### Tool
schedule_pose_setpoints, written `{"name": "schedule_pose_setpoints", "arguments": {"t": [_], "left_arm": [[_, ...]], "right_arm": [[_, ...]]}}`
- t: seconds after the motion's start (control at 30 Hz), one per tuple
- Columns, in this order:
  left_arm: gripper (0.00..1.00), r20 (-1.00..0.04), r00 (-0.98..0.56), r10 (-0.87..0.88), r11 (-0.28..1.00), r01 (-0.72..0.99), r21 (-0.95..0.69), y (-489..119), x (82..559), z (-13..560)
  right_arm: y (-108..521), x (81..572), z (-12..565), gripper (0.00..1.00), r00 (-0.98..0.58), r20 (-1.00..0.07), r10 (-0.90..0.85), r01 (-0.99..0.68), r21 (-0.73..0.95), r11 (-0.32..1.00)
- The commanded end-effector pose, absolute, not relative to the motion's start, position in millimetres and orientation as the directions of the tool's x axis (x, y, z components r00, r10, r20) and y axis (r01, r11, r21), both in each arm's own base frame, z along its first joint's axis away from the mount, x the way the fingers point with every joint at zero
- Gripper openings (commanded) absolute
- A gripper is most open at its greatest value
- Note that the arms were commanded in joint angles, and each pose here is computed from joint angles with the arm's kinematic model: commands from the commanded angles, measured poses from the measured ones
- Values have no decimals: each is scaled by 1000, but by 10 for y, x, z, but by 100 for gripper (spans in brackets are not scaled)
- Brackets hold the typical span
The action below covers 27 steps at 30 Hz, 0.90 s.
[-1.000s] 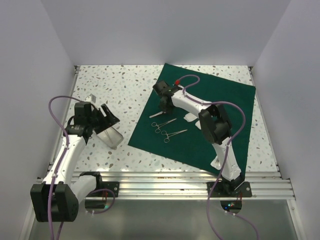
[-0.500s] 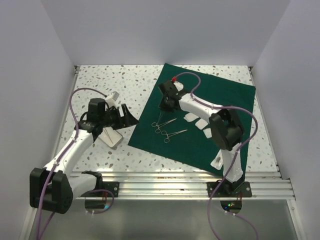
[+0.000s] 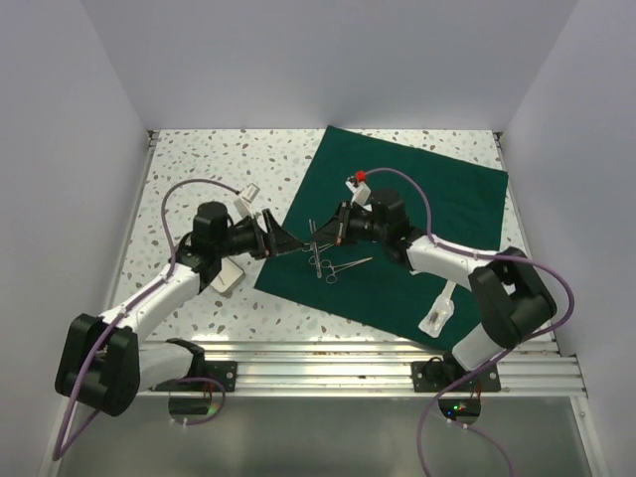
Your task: Prepare the surgical pack
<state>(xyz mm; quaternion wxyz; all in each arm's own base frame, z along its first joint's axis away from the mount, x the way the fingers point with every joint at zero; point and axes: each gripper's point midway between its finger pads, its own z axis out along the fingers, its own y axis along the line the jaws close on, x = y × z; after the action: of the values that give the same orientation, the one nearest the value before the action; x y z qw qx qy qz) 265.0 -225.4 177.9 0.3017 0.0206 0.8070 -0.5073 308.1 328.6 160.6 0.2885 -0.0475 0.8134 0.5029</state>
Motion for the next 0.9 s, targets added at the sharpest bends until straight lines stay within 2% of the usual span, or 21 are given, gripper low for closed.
{"name": "schedule_pose_setpoints", "arguments": {"t": [0.0,0.17,0.4,0.5,0.53,0.6,0.63,0.67,0.7,0.73,0.77,0.8,0.83,0.87], "left_arm": [[79,-529,-805,-267,376,419,-827,-2486,2520,1991],[77,-501,-833,-234,354,407,-842,-2690,2390,1901],[74,-481,-842,-245,324,396,-859,-2762,2320,1874],[61,-487,-834,-260,296,411,-862,-2780,2331,1947],[51,-487,-832,-265,292,412,-863,-2784,2340,1964],[38,-500,-821,-277,289,425,-858,-2785,2358,2018],[22,-501,-818,-282,290,425,-858,-2782,2365,2033],[13,-504,-813,-290,296,425,-856,-2776,2382,2041],[4,-511,-806,-298,303,428,-851,-2769,2409,2067],[0,-490,-822,-292,338,390,-856,-2744,2406,1992],[0,-504,-806,-310,395,373,-839,-2696,2486,1926],[0,-479,-821,-310,452,316,-834,-2630,2483,1844],[0,-492,-797,-352,530,263,-806,-2514,2591,1751],[0,-480,-791,-379,578,203,-791,-2398,2641,1675]], "right_arm": [[3434,2861,2280,0,-757,-614,222,-570,788,234],[3444,2731,2493,0,-767,-590,251,-581,806,116],[3433,2640,2596,0,-775,-579,255,-584,809,64],[3444,2606,2641,0,-785,-566,250,-579,815,27],[3441,2608,2658,0,-783,-568,254,-583,812,21],[3456,2617,2625,0,-791,-560,246,-572,820,27],[3460,2631,2615,0,-793,-558,246,-569,822,33],[3467,2669,2563,6,-807,-539,241,-543,838,57],[3475,2697,2521,24,-806,-544,234,-541,837,81],[3483,2762,2416,42,-826,-517,227,-496,856,143],[3464,2826,2335,56,-831,-508,227,-469,859,205],[3374,3045,2225,82,-780,-565,270,-465,811,354],[3251,3074,1982,95,-830,-508,232,-342,791,508],[3142,3159,1892,99,-819,-522,237,-299,742,600]]}}
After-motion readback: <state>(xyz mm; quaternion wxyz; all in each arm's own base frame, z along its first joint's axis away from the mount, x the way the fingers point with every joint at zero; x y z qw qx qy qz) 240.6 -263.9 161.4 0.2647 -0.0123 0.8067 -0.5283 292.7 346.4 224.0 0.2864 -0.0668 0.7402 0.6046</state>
